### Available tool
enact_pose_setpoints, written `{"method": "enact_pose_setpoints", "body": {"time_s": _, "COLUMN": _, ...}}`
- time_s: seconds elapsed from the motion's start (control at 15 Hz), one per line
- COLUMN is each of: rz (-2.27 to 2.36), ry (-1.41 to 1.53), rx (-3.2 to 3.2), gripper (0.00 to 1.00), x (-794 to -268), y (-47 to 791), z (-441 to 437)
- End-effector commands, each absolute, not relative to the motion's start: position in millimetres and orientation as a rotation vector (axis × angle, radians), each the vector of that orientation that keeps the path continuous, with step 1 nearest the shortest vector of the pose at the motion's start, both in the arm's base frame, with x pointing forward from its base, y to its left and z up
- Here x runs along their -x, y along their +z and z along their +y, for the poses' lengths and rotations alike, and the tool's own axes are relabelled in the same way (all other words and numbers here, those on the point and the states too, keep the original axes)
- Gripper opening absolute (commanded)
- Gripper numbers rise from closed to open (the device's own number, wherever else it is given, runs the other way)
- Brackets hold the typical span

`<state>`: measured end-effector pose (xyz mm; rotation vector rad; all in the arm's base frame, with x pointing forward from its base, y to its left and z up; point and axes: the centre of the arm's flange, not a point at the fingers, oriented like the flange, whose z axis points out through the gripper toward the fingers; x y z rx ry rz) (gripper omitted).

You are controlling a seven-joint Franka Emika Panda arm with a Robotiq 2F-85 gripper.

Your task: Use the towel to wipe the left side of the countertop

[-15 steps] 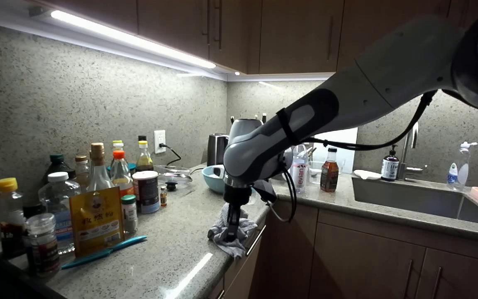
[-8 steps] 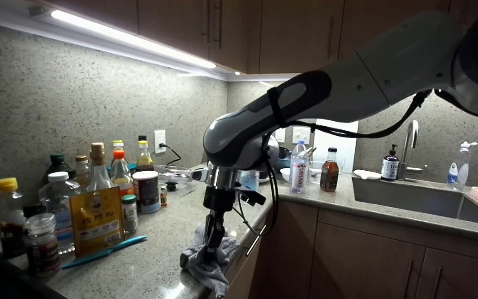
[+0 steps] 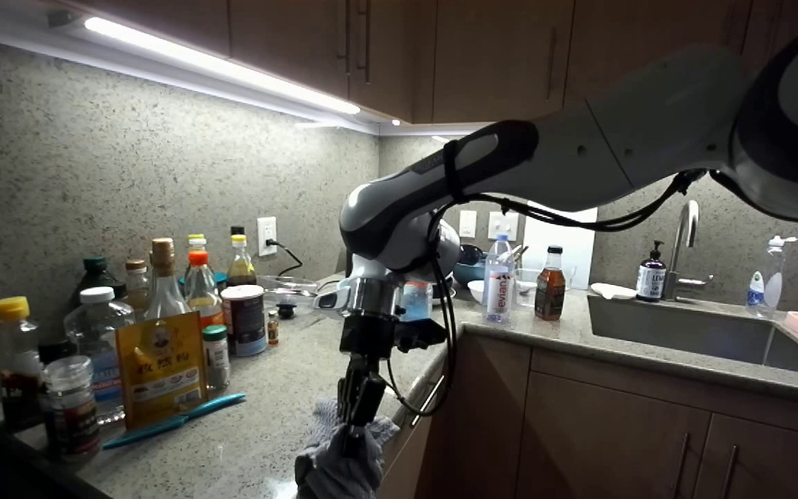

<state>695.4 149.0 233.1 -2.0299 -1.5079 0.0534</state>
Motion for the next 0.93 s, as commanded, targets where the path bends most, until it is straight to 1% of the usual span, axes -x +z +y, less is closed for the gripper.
{"method": "enact_pose_setpoints", "body": {"time_s": 0.0, "rz": -1.534, "ry": 0.091, "rx": 2.099, "gripper": 0.03, "x": -706.7, "y": 215.1, "z": 138.3}}
{"method": "enact_pose_setpoints", "body": {"time_s": 0.2, "rz": -1.630, "ry": 0.090, "rx": 2.257, "gripper": 0.03, "x": -713.0, "y": 198.1, "z": 121.5}}
{"method": "enact_pose_setpoints", "body": {"time_s": 0.47, "rz": -1.686, "ry": 0.066, "rx": 2.372, "gripper": 0.03, "x": -720.2, "y": 206.3, "z": 112.5}}
{"method": "enact_pose_setpoints", "body": {"time_s": 0.87, "rz": -1.768, "ry": -0.063, "rx": 2.596, "gripper": 0.03, "x": -736.9, "y": 211.2, "z": 98.8}}
